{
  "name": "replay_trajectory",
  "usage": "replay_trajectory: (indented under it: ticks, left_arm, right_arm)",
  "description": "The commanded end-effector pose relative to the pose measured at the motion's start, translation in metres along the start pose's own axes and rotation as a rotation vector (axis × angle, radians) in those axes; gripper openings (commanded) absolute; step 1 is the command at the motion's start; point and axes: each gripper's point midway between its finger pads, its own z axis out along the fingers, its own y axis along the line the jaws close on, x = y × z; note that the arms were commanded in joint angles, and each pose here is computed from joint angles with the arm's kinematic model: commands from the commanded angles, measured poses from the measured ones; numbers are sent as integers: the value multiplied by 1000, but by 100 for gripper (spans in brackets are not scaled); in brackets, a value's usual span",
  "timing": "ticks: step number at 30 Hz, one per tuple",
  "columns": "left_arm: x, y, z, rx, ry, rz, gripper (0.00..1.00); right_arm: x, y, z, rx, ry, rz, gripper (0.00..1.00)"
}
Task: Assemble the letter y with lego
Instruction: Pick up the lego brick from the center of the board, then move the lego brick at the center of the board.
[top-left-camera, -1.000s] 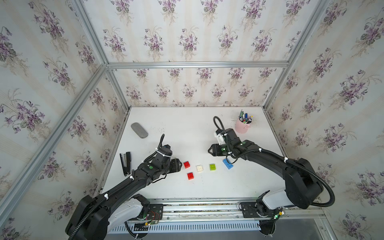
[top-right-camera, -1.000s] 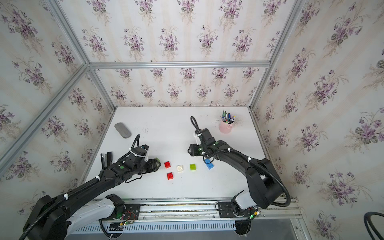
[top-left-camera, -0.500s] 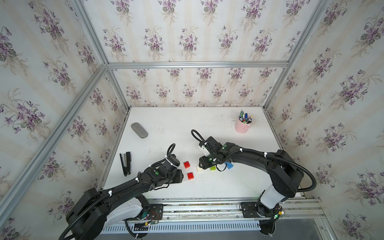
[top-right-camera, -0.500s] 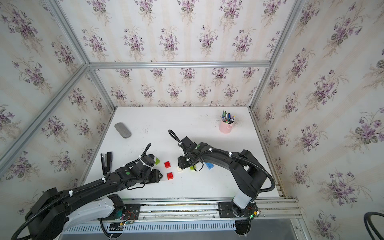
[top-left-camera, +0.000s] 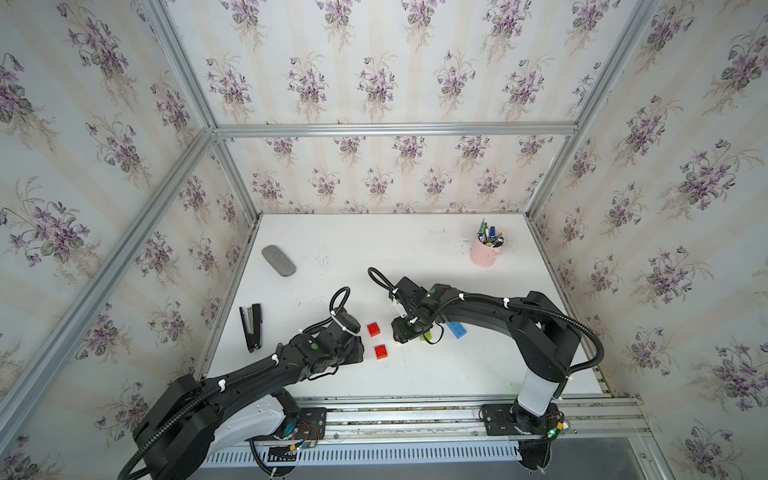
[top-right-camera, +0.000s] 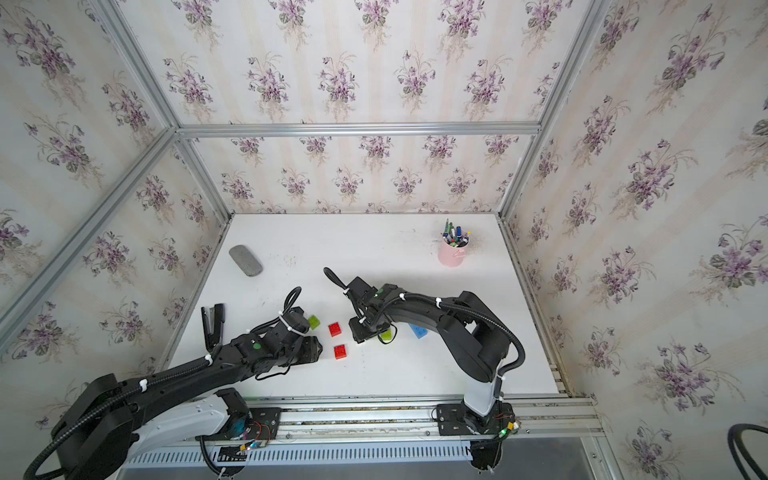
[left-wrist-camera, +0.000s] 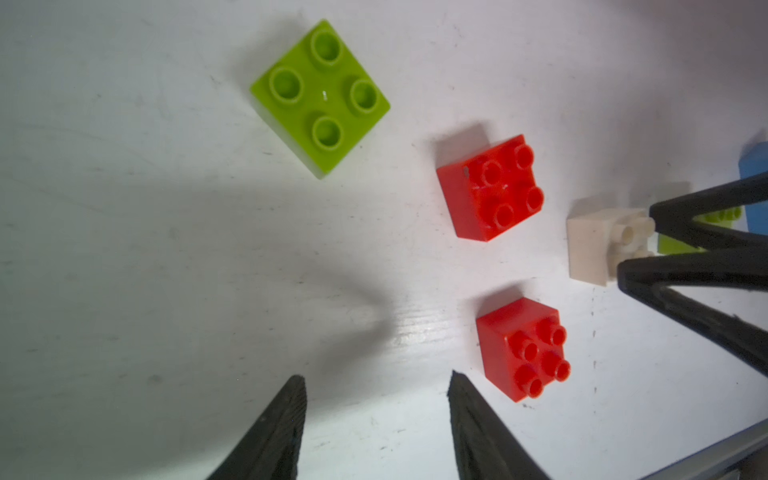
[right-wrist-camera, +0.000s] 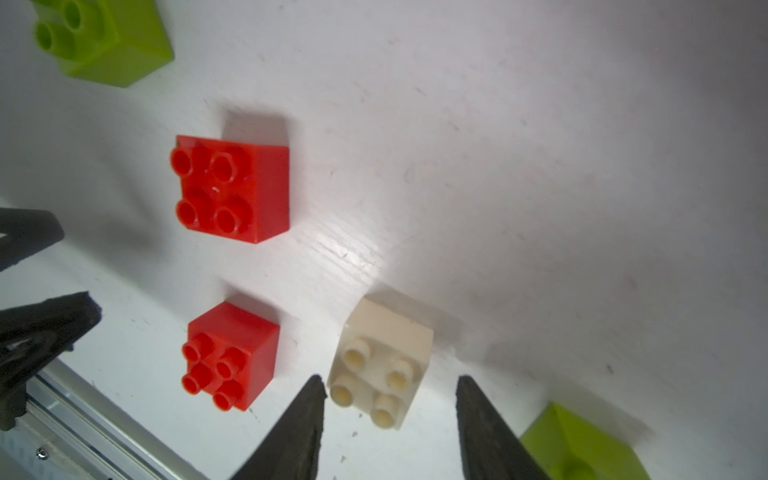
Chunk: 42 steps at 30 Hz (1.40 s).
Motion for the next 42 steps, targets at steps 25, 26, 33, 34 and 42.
replay_trajectory:
  ticks: [25,26,33,34,42]
  left_arm:
    - [-28,-7,10,-92,-38,-14,46]
    - [-30,-9,12,-97,-34,-5,44]
    - [-40,-30,25,-84,6,41,35]
    - [-39,-30,29,-93,18,48,34]
    - [-49,-46,44,-83,36,88,30]
  right_arm:
    - [-6,-22,-6,46,-9,57,33]
    - [-7,-24,-7,49,-18,65,33]
    - [-14,-38,-16,47,-61,108,30]
    - [-16,-39,-17,44,-68,112,30]
    - [-18,-44,-21,37,-88,120,29]
